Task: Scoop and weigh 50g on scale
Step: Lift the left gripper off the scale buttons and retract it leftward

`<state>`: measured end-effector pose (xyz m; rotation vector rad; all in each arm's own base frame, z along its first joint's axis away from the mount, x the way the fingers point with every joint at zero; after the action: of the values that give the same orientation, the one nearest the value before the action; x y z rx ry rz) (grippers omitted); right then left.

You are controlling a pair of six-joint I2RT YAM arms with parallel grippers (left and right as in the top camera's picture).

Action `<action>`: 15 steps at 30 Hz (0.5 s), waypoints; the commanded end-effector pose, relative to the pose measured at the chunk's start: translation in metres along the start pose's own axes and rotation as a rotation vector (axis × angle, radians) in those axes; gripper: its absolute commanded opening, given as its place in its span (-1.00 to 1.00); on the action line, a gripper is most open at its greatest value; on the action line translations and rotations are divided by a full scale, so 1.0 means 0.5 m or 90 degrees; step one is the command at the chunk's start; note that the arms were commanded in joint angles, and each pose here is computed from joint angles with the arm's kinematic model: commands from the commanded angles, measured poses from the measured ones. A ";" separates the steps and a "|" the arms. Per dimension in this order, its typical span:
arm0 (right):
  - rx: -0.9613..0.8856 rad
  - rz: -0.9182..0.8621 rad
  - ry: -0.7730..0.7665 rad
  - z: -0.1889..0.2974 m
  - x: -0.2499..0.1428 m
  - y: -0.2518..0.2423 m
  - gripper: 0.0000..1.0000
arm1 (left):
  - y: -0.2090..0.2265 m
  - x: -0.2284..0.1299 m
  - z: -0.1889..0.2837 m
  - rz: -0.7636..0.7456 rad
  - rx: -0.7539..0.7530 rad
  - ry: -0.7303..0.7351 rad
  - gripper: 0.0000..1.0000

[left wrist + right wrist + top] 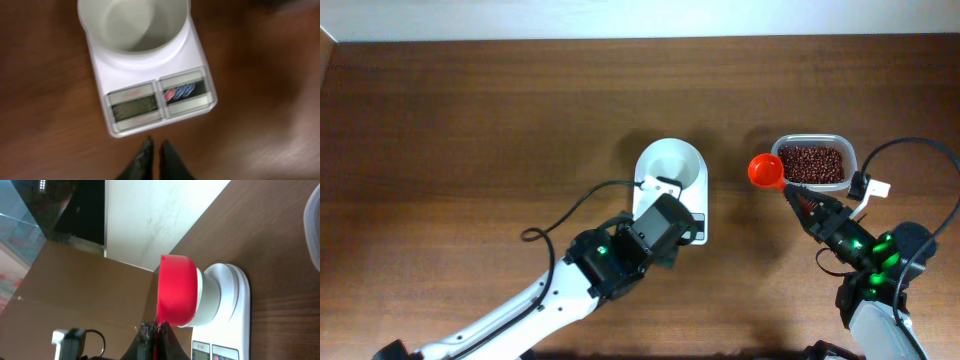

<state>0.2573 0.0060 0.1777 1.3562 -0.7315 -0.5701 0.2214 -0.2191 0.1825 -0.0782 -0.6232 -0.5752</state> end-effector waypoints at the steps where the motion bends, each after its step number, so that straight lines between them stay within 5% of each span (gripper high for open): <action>1: -0.004 0.017 -0.030 0.001 0.016 0.002 -0.92 | 0.051 -0.027 0.019 -0.118 0.055 0.040 -0.24; 2: -0.005 0.017 -0.033 0.001 0.018 0.002 -0.92 | 0.064 -0.036 0.023 -0.117 0.072 0.054 0.59; 3: -0.006 0.017 -0.036 0.001 0.019 0.002 -0.92 | 0.088 -0.043 0.027 -0.118 0.117 0.069 0.98; 10: -0.008 0.016 -0.042 0.001 0.021 0.001 -0.92 | 0.115 -0.061 0.032 -0.149 0.143 0.111 0.98; 15: -0.007 0.016 -0.041 0.001 0.021 0.001 -0.92 | 0.105 -0.057 0.053 -0.348 -0.023 0.117 0.98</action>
<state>0.2610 0.0015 0.1770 1.3349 -0.7650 -0.6069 0.2204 -0.1533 0.1757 0.2160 -0.4619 -0.8259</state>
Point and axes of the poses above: each gripper's point midway between its finger pads, its own z axis back along the fingers, its own y axis along the line the jaws close on, x = y × z, the point moved 5 cm from there along z, back along the fingers, and after that the axes turned 14 degrees about -z, right-handed, at the moved point
